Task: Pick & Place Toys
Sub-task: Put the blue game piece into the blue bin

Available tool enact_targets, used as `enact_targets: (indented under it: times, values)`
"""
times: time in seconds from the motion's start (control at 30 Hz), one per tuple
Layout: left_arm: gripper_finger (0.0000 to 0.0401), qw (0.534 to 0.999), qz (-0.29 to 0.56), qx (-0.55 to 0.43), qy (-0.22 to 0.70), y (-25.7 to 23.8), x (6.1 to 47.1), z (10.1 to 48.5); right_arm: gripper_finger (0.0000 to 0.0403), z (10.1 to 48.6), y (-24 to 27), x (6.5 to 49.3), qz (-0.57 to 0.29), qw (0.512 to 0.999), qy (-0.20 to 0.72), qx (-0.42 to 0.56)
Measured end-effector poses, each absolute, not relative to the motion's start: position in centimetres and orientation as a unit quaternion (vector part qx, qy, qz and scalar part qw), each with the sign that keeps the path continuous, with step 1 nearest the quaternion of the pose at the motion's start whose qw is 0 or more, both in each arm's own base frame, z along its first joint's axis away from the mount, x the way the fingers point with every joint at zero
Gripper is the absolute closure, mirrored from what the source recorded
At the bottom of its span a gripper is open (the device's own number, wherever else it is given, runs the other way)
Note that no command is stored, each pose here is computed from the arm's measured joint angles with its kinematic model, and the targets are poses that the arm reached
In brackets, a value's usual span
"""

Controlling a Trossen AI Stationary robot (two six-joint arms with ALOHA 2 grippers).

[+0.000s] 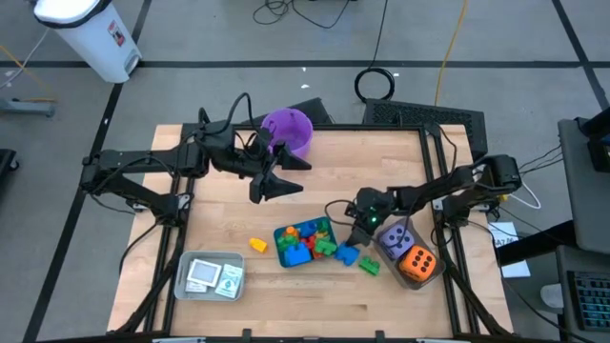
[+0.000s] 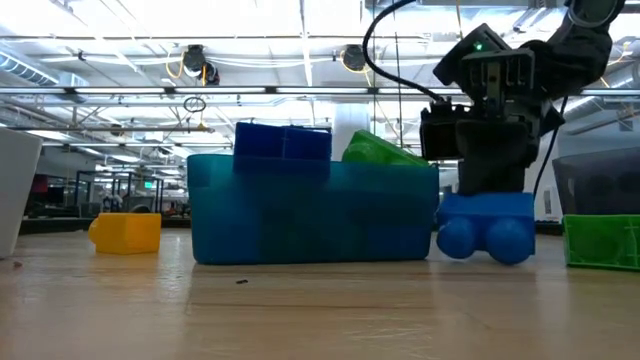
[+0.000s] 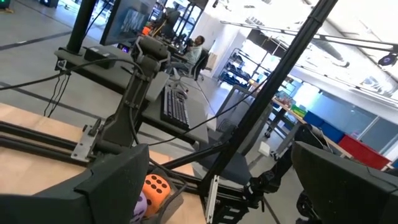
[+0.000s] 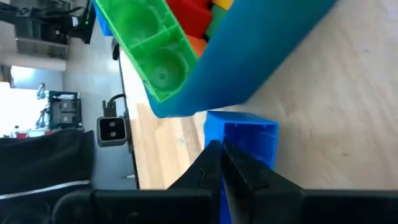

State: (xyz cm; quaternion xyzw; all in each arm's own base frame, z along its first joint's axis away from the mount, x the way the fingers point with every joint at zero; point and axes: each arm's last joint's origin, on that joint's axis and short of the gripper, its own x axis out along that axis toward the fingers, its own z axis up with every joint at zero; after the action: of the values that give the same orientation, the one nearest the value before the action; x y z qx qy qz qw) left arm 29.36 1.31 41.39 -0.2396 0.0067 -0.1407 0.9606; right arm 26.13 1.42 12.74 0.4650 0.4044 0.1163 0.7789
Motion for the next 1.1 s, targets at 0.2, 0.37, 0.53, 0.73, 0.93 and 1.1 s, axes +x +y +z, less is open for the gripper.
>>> enact_targets:
  times: [0.2,0.37,0.53,0.73,0.93,1.1]
  values:
    - [0.0002,0.96,-0.141,-0.243,0.007,1.3,29.4,41.4,0.0402,14.1,1.2,25.8,0.137,0.784,0.39,0.463]
    - [0.0002,0.958,-0.141,-0.252,0.007,1.3,29.4,41.4,0.0402,16.6,1.2,25.1,0.162,0.806,0.351,0.448]
    - [0.0002,0.956,-0.147,-0.254,-0.015,1.3,29.3,41.9,0.0403,19.8,0.8,23.8,0.159,0.836,0.293,0.436]
    - [0.0002,0.96,-0.137,-0.243,-0.031,1.4,29.3,42.1,0.0403,24.3,0.1,22.2,0.127,0.893,0.14,0.409]
    - [0.0002,0.965,-0.1,-0.24,-0.031,1.6,29.9,41.6,0.0403,27.9,-0.6,20.9,0.102,0.924,-0.027,0.367]
    - [0.0002,0.963,-0.087,-0.257,-0.007,1.8,31.7,39.9,0.0403,29.1,-0.8,20.5,0.077,0.934,-0.097,0.334]
